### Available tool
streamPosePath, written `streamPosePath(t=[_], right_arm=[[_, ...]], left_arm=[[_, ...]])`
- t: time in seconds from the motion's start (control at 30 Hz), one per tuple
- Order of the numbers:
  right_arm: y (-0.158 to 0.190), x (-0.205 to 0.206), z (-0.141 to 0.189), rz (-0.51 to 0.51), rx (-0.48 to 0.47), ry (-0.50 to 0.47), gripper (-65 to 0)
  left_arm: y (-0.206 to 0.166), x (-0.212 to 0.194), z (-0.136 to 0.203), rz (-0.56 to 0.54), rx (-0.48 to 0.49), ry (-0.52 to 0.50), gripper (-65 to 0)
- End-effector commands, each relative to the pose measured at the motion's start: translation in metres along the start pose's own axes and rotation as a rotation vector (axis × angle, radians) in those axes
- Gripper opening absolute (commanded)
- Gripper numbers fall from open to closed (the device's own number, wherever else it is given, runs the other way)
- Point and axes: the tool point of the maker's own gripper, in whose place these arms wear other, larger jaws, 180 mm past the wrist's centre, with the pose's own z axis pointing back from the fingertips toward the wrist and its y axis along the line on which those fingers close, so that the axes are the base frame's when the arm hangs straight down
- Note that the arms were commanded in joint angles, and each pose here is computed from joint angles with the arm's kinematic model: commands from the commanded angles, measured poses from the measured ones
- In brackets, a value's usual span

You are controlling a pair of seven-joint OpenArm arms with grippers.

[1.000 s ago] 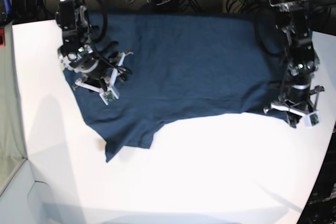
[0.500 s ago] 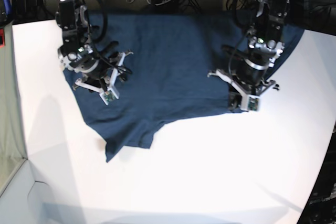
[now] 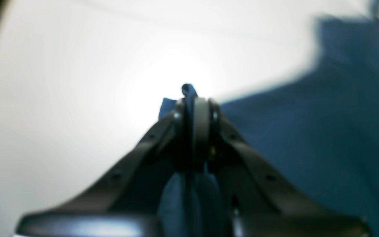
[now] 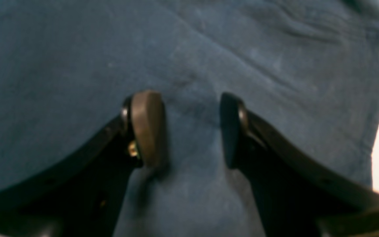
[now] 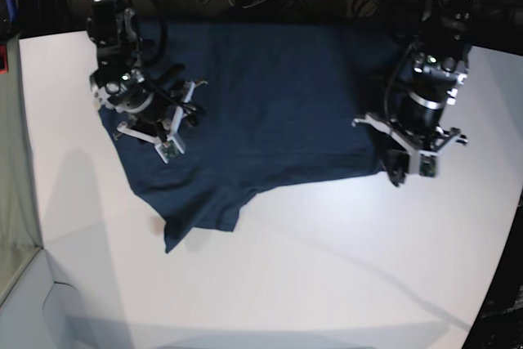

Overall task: Layout the t-shirt on the table in an organized manner, then fold the t-shirt properly
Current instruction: 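Grasp the shirt edge with the left gripper near its corner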

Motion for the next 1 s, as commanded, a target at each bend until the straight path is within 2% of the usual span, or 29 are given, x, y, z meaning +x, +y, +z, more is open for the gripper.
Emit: streamPosePath(t=[0.0,0.23,0.37,0.43,0.53,0.6,0.73,0.97], right_arm=[[-0.004,0.008,0.002,0.002,-0.010,-0.024,-35.2],[-0.003,0.008,0.002,0.002,-0.008,-0.025,-35.2],[-0.002,0.008,0.002,0.003,-0.006,-0.024,-35.2],[-0.002,0.007,0.002,0.003,-0.006,-0.022,-35.2],[-0.003,0.007,0.002,0.001,-0.009,-0.022,-35.2],[-0.003,0.007,0.002,0.001,-0.009,-0.022,-35.2],[-0.002,0.007,0.002,0.003,-0.006,-0.022,-35.2],[-0.001,0.007,0.002,0.003,-0.004,-0.020,-35.2]], left_arm=[[0.016,0.024,-0.001,0.007,0.042,-0.078,-64.6],[0.108,0.051,0.001,0.065,0.280,-0.153,-64.5],[0.131,0.055,-0.002,0.086,0.334,-0.159,-64.3],[0.140,0.045,-0.005,0.103,0.352,-0.126,-60.1],[0.150,0.021,-0.009,0.139,0.377,-0.031,-44.3],[0.156,0.001,-0.012,0.164,0.390,0.034,-36.7],[0.160,-0.037,-0.019,0.207,0.398,0.152,-35.5],[0.130,-0.062,-0.011,0.246,0.359,0.221,-35.2]])
